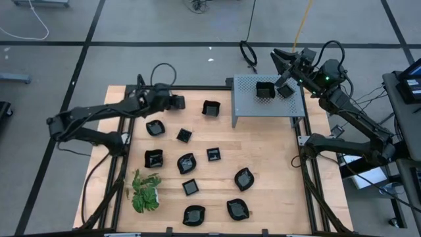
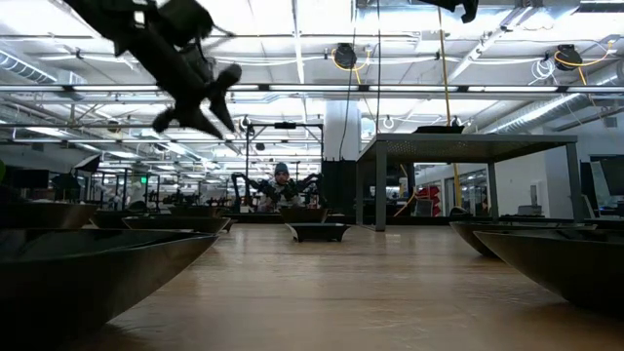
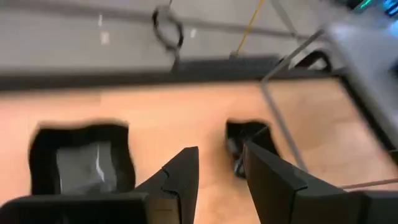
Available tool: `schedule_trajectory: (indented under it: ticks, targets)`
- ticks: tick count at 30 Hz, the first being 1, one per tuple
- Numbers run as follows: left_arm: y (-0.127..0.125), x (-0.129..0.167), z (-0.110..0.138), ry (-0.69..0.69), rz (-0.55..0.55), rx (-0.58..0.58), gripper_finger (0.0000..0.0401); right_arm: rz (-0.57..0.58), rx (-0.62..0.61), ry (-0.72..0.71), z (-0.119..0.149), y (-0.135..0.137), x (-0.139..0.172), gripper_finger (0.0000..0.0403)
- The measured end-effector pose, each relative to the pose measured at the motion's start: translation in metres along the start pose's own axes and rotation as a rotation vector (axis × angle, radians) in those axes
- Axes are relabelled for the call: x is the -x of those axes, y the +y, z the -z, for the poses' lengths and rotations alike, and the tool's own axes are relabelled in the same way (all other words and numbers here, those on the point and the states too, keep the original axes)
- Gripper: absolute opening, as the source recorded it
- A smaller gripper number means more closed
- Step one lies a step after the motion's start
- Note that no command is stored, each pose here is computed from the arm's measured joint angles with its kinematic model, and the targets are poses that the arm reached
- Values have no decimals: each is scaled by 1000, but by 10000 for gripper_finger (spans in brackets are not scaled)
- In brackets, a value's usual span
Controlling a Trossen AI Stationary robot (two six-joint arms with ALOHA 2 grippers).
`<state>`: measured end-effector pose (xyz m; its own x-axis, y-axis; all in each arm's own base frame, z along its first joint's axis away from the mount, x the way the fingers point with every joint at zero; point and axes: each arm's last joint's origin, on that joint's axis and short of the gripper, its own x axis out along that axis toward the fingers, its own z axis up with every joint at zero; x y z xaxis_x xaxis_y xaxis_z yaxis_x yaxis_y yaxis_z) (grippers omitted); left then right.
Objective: Pick & Place Mini shaped plates
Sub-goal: Move the black distorted square plate to the middle of the table
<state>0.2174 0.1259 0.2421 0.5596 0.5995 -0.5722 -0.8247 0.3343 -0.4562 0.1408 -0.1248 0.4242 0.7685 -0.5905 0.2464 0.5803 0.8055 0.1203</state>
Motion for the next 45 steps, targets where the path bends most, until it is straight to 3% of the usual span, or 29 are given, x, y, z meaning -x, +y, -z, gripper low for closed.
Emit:
schedule_trajectory:
  ticks: [6, 21, 36, 39, 45]
  targets:
    - [15, -32, 6, 123, -58, 38, 129, 0, 0, 0, 0, 0, 0, 89]
    - [34, -70, 19, 173, -207, -266, 129, 0, 0, 1, 0, 0, 0, 89]
    - [49, -99, 44, 271, -319, -343, 128, 1, 0, 7, 1, 0, 0, 89]
    - [50, -101, 46, 284, -330, -401, 108, 1, -1, 8, 1, 0, 0, 89]
    - [46, -99, 47, 295, -308, -484, 11, 1, -1, 8, 1, 0, 0, 89]
